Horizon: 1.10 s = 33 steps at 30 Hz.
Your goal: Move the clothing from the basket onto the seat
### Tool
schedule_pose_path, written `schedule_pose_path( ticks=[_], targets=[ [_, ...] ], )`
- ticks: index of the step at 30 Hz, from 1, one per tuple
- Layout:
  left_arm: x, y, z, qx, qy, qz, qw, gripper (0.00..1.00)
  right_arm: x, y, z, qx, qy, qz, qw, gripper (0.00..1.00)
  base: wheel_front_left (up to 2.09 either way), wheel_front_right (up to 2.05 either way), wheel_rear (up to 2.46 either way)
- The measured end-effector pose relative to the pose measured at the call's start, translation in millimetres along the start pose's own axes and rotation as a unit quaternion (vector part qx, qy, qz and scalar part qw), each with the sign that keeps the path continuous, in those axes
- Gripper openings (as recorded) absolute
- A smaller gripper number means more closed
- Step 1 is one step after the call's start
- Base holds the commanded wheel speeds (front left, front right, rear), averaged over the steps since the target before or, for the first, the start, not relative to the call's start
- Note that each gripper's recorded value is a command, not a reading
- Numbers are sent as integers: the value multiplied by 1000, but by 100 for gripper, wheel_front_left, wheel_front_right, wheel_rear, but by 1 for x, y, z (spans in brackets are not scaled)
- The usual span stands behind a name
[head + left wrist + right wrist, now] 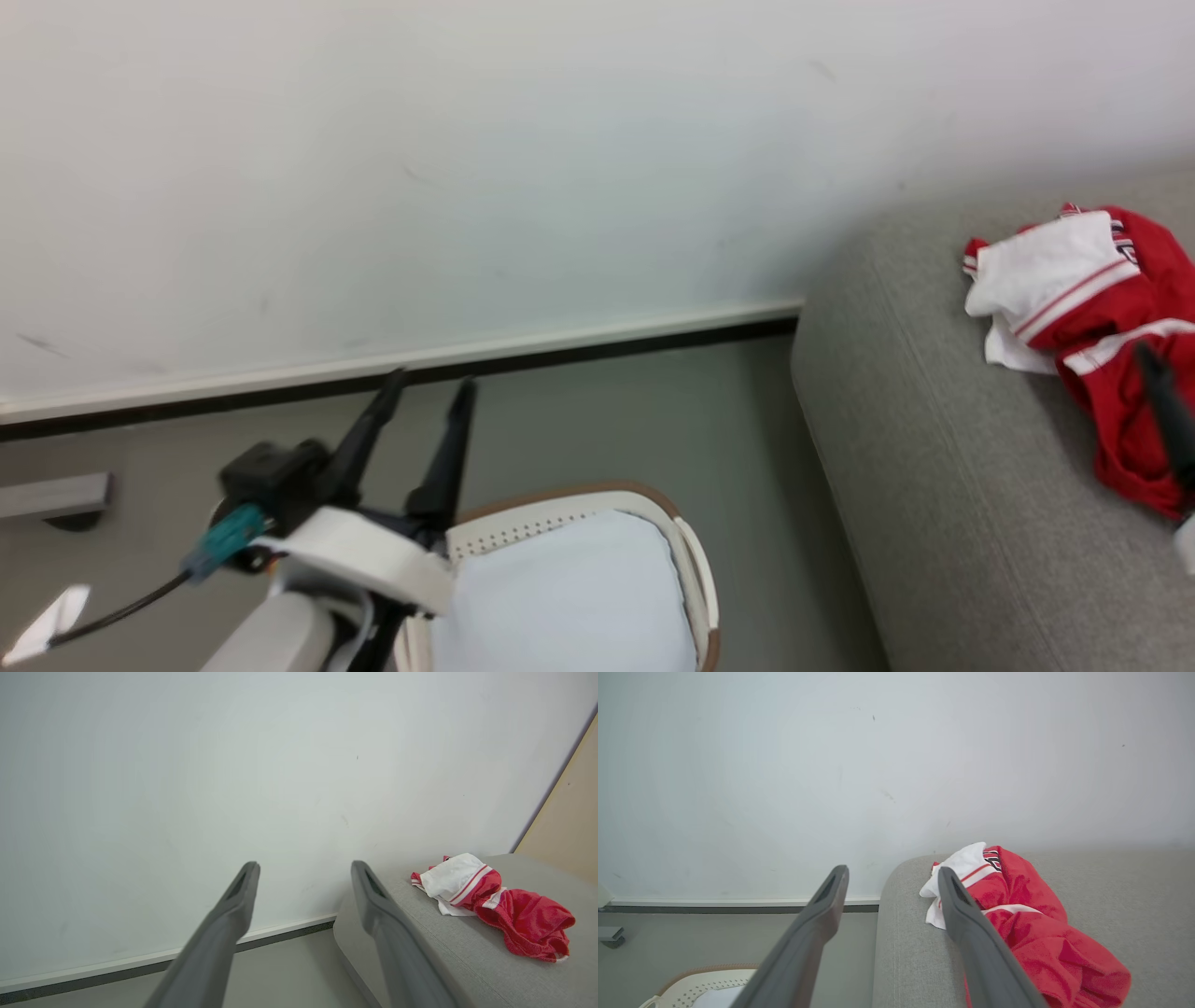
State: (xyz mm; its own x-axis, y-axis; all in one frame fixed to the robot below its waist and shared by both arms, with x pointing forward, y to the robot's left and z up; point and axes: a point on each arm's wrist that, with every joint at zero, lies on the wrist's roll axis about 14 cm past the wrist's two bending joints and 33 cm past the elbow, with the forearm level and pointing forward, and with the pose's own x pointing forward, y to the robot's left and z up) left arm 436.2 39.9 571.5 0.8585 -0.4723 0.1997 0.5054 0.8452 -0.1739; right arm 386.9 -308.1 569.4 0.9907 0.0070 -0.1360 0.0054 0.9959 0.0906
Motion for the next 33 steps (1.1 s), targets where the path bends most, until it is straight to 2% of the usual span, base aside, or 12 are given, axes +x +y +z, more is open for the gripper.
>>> schedule_pose_path(
  ticks=[8, 16, 21, 27, 30, 33],
  targets=[
    [-65, 61, 18, -19, -27, 138, 990, 100, 1, 66, 8, 74, -116, 53, 989, 100, 0, 0, 0],
    [-121, 96, 10, 12, -17, 231, 973, 100, -5, 108, -13, 87, -146, 78, 982, 100, 0, 0, 0],
    [-138, 103, -8, 30, 10, 250, 968, 100, -5, 129, -44, 80, -125, 94, 984, 100, 0, 0, 0],
    [-144, 98, -24, 17, 23, 250, 968, 100, -7, 146, -84, 89, -81, 95, 988, 100, 0, 0, 0],
    [-145, 99, -32, 19, 35, 250, 967, 100, -8, 155, -95, 93, -66, 99, 989, 100, 0, 0, 0],
    [-146, 100, -37, 18, 41, 251, 967, 100, -6, 155, -89, 95, -75, 97, 988, 100, 0, 0, 0]
  ],
)
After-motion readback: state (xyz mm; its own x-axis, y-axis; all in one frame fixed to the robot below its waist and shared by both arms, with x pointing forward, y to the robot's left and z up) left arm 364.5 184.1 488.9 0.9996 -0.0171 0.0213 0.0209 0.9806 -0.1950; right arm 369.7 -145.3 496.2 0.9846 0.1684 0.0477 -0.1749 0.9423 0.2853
